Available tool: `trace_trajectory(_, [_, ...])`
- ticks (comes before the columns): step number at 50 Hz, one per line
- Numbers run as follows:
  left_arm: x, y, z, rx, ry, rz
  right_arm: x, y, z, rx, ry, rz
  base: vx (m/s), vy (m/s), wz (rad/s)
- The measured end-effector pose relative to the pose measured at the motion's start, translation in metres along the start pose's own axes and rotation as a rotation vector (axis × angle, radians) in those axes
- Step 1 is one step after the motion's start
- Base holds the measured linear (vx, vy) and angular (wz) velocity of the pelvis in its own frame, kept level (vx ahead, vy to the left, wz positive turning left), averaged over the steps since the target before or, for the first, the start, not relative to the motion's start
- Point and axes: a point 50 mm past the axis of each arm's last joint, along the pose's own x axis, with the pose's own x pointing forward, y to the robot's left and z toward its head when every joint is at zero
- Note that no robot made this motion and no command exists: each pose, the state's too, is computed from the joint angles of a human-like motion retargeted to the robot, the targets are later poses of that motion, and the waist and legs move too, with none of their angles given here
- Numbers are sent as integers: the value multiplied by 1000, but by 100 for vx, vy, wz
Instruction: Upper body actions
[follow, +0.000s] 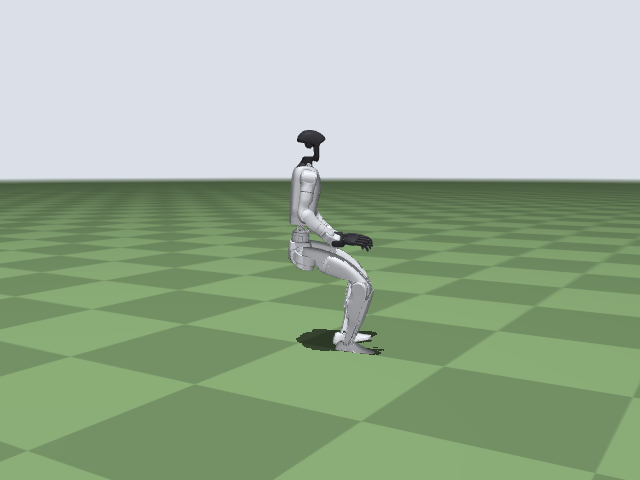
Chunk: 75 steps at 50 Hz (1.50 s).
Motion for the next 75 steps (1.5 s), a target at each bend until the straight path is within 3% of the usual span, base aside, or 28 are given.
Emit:
trace_trajectory(13, [-1, 0, -1, -4, 1, 1, 19, -7, 18, 112, -56, -69, 0, 0, 0])
trace_trajectory(27, [0, -2, 3, -6, -11, -16, 136, -69, 128, 530, -179, -299, 0, 0, 0])
trace_trajectory(34, [6, -3, 12, 5, -49, -26, 171, -89, 175, 694, -135, -306, 0, 0, 0])
trace_trajectory(59, [24, -2, 38, 27, -178, -51, 203, -113, 199, 654, 80, -382, 0, 0, 3])
trace_trajectory(75, [24, -1, 36, 30, -177, -51, 202, -98, 206, 733, 74, -154, 0, 0, 0])
